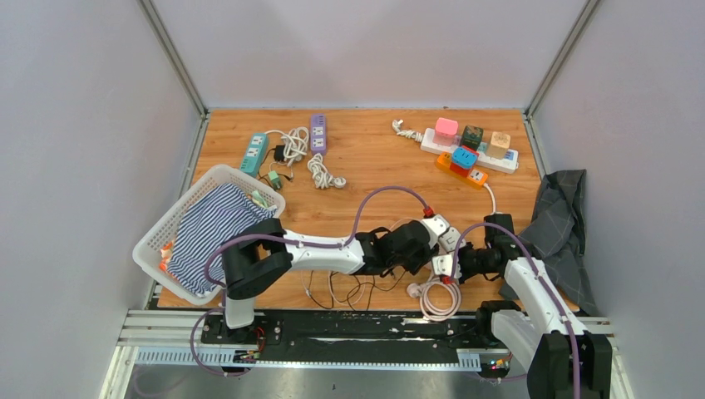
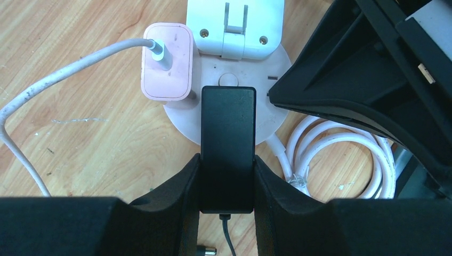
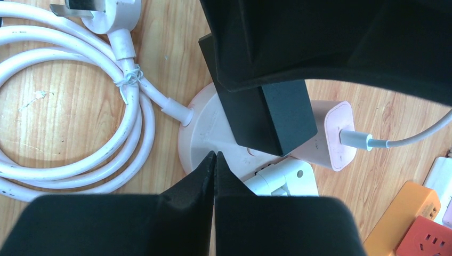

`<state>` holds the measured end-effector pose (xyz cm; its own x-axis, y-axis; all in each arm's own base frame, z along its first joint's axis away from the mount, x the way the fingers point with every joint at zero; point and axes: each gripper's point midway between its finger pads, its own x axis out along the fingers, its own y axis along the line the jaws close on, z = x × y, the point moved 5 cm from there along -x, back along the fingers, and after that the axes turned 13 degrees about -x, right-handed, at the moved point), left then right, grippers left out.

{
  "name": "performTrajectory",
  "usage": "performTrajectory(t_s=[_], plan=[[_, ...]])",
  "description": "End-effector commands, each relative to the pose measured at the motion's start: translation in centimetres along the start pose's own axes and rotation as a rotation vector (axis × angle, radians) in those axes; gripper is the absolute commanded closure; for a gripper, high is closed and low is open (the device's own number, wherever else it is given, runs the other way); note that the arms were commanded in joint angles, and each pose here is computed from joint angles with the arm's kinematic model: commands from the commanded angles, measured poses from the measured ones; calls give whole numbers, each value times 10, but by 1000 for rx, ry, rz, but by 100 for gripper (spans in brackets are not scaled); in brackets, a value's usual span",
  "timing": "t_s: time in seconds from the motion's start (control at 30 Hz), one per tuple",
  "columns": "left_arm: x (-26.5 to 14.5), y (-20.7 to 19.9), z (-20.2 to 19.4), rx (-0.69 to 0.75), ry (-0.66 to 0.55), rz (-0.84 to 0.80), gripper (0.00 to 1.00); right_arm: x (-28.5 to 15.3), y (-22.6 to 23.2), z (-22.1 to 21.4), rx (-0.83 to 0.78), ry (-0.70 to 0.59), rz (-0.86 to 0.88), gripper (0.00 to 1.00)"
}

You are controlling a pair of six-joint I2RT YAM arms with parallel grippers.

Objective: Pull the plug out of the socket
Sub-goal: Remove the plug from the socket.

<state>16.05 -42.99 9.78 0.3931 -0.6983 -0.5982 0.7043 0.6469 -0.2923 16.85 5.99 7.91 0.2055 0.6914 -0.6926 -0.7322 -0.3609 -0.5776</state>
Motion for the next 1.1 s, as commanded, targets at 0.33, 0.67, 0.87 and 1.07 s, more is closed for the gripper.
performTrajectory(t_s=[0.33, 0.67, 0.87, 1.07], plan=[[-17, -8, 11, 58, -91, 66, 100, 6, 30, 2, 97, 0, 115, 98], [-10, -35, 9, -111, 32, -207, 100, 5, 28, 3, 97, -6, 109, 98], [-15, -24, 13, -88, -1, -162, 100, 5, 27, 4, 98, -11, 108, 97], [-17, -8, 10, 80, -61, -37, 100, 4, 27, 5, 102, -13, 108, 97]])
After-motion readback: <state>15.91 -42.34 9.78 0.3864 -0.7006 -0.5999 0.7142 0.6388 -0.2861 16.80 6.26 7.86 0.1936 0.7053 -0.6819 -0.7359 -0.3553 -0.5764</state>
